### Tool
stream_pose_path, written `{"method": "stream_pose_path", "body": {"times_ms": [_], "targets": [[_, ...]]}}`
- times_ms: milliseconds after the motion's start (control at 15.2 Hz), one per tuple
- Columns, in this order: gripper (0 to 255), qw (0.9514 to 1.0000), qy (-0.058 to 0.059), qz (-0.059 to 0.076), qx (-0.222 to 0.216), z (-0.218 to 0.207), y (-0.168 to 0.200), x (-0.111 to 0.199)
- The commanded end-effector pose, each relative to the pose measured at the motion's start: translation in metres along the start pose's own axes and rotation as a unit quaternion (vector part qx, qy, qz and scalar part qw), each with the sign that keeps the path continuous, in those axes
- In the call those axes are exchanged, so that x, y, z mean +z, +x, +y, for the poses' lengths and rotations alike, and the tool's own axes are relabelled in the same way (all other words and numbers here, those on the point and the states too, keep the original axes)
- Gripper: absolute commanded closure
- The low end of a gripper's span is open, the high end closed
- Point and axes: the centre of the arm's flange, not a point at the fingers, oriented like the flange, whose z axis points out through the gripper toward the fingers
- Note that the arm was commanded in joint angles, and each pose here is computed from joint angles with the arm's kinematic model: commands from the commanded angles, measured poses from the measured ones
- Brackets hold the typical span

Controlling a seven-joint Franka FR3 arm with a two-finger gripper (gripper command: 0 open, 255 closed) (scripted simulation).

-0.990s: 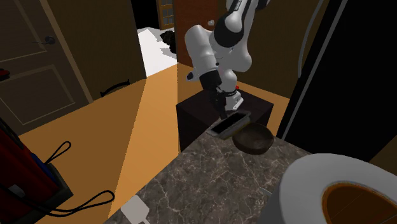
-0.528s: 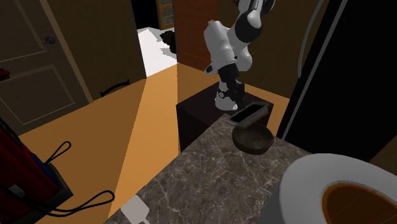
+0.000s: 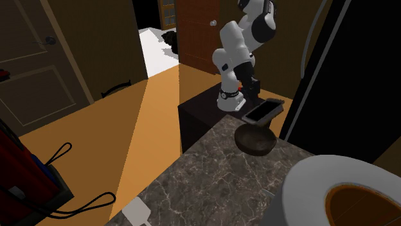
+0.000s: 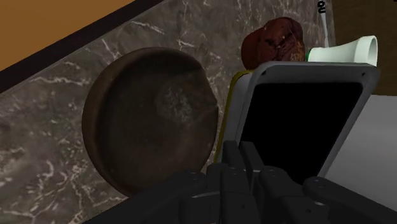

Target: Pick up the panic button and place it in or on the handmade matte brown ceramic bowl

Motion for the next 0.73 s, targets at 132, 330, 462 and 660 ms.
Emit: {"method": "stream_pose_path", "body": {"times_ms": [132,330,462,660], "targets": [[255,1.0000,0.000,0.000,0.000,0.016,0.002,0.015],[255,1.0000,0.000,0.000,0.000,0.019,0.002,0.019],[0,1.0000,0.001,-0.004,0.008,0.024,0.016,0.020],[0,0.9994,0.003,-0.015,0.031,0.040,0.056,0.021]]}}
